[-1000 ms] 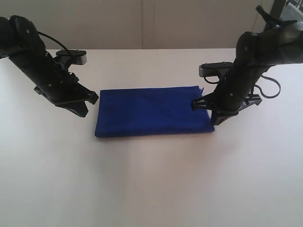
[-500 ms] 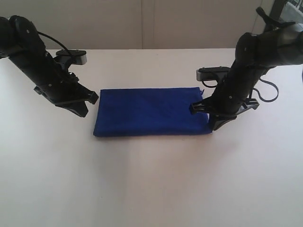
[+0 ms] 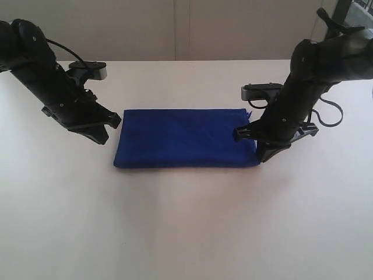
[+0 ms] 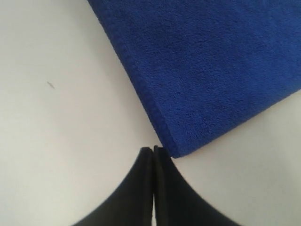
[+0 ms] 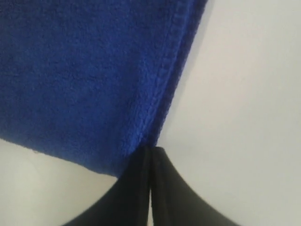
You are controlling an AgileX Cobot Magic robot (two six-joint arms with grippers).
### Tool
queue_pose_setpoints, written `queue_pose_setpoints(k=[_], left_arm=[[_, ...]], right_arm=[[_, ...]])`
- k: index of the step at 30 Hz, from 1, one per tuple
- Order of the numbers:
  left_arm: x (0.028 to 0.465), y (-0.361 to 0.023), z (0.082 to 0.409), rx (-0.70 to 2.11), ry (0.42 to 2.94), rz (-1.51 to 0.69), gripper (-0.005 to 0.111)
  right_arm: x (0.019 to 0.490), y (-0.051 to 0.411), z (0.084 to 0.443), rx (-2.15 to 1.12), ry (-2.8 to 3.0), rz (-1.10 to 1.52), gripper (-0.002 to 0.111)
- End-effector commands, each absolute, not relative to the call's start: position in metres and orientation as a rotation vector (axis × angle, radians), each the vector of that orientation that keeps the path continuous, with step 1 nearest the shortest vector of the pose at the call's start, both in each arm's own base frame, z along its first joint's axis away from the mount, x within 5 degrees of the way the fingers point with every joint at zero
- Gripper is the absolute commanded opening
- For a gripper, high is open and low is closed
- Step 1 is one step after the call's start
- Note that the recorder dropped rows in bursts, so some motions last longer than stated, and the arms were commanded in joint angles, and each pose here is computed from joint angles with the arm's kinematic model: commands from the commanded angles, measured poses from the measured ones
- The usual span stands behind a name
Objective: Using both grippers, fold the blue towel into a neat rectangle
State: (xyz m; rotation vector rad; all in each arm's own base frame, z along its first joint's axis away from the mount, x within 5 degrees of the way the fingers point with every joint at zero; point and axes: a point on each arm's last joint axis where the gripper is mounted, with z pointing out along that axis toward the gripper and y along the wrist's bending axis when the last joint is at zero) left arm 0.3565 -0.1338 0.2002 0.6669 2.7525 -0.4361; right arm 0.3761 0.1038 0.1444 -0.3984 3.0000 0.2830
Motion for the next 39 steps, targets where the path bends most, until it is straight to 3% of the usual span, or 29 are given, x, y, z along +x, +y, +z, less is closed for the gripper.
queue_pose_setpoints(k=[1, 4, 12, 28, 39], left_arm=[[0.347, -0.132, 0.213, 0.685, 2.769, -0.456, 0.0], [0.344, -0.117, 0.231, 0.588, 2.78, -0.427, 0.0], [0.317, -0.07, 0.263, 0.466, 2.913, -0.367, 0.0], [0.2, -0.052, 0.335, 0.441, 2.571, -0.318, 0.0], [0.094, -0.043, 0.347, 0.517, 2.247, -0.36, 0.0]], right_arm=[[0.377, 0.087, 0.174, -0.293, 2.935, 0.284, 0.0], [0.369, 0.073, 0.209, -0.258, 2.886, 0.289, 0.0], [0.34, 0.058, 0.247, -0.221, 2.821, 0.283, 0.0], [0.217, 0.038, 0.318, -0.207, 2.48, 0.231, 0.0], [0.097, 0.025, 0.34, -0.199, 2.118, 0.24, 0.0]])
